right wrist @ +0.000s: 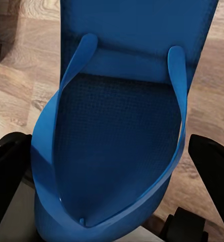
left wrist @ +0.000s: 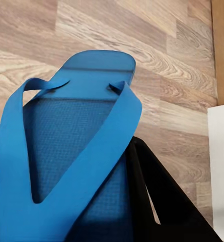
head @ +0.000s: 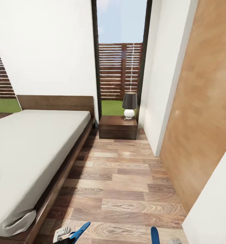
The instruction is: In the bedroom, move the book from the bed onto either nightstand, and place the two sandals side by side next to the bed.
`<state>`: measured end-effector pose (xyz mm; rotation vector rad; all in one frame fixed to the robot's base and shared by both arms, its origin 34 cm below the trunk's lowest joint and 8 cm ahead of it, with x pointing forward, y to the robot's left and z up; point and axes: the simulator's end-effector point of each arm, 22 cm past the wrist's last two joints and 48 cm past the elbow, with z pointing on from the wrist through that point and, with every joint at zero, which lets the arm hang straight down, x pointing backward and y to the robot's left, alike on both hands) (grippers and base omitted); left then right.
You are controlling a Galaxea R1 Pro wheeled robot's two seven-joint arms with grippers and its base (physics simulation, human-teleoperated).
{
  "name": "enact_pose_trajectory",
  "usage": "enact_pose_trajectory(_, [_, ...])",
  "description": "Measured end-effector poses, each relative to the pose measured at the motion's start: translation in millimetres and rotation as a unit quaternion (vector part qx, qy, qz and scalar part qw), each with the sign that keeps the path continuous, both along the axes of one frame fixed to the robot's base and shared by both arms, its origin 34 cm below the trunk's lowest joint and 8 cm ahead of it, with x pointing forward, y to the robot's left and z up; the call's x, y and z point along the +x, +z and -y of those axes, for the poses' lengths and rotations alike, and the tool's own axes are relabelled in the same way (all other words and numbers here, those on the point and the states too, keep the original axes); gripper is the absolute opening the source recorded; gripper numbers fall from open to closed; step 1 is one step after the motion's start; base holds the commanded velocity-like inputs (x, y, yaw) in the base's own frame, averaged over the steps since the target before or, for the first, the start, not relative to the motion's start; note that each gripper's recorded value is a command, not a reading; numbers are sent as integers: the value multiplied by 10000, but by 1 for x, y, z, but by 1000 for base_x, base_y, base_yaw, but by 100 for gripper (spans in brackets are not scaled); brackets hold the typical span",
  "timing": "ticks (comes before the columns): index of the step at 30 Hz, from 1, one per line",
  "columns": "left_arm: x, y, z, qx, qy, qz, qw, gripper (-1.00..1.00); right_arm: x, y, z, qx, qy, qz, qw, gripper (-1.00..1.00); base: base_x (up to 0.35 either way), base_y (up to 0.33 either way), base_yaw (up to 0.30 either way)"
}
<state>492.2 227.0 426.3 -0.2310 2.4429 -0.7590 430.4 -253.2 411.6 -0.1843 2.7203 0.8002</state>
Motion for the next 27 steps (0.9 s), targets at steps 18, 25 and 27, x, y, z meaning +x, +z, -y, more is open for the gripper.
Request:
enact_pose_trajectory(18, [0,0,0,2,-6,0,10000,-100,0,0,0,-2,7,0,10000,-100,278,-84,3])
enact_pose_trajectory(25, [0,0,0,1,-9,-2,10000,-100,0,0,-1,1,9,0,10000,-100,282,-188,0])
enact_pose_trajectory(27, [0,0,0,2,-6,-1,10000,-100,0,0,-1,1,10,-1,10000,-100,265,-207,0])
